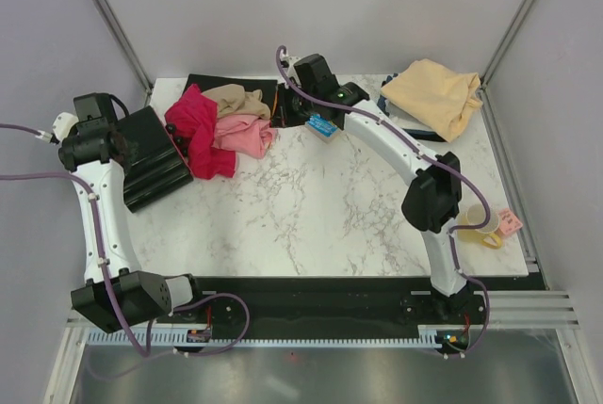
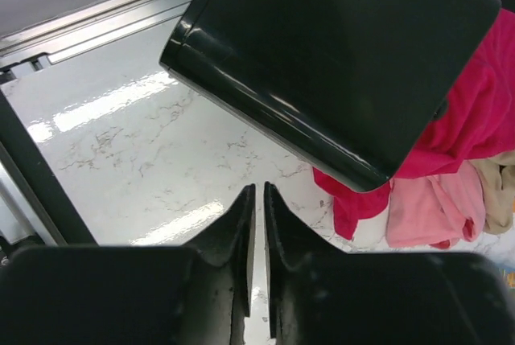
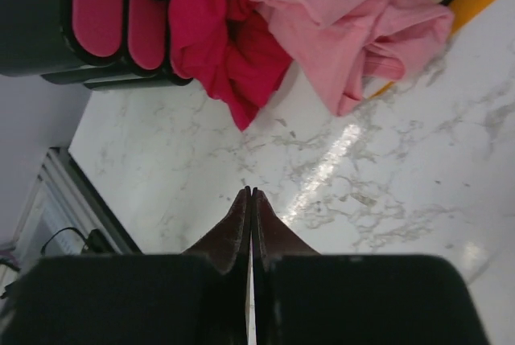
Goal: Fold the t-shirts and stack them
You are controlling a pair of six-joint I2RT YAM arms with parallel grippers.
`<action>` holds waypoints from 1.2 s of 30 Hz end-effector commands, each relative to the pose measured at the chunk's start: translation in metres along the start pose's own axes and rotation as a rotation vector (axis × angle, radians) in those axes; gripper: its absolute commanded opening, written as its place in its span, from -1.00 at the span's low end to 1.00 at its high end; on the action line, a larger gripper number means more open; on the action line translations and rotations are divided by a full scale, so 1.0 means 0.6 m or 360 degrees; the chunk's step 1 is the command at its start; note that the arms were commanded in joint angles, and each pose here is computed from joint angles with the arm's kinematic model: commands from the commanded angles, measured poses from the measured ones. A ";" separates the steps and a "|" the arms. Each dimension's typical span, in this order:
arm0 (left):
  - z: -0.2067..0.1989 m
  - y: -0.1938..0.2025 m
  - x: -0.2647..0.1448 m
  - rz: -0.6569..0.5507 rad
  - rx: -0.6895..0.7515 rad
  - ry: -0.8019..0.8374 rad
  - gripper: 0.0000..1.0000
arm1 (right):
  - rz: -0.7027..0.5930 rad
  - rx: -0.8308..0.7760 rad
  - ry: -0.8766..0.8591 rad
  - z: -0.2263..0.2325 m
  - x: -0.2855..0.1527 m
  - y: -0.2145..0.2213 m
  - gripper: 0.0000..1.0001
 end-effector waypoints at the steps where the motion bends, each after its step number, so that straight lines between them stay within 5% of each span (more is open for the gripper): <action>1: 0.015 -0.021 -0.006 -0.0107 -0.0086 -0.0132 -0.87 | 0.0044 0.0111 -0.0489 0.061 0.029 0.002 -1.00; 10: 0.018 -0.047 0.020 -0.0181 -0.0171 -0.0275 -0.96 | 0.0102 0.0215 -0.0582 0.061 0.008 0.027 -1.00; 21: -0.011 -0.132 0.088 -0.0155 -0.0273 -0.0367 -0.96 | 0.0145 0.0345 -0.0196 -0.059 -0.101 0.124 -1.00; 36: 0.057 -0.155 0.167 -0.0163 -0.0185 -0.0575 -0.96 | 0.0190 0.0353 -0.0118 -0.068 -0.137 0.165 -1.00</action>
Point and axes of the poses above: each gripper's point midway between its finger pads, its own x axis out along the fingers, its own z axis along the line the jaws close on, y = z × x, the point moved 8 cm from there along -x, back along the fingers, and after that the axes turned 2 degrees about -x, right-handed, at the moved point
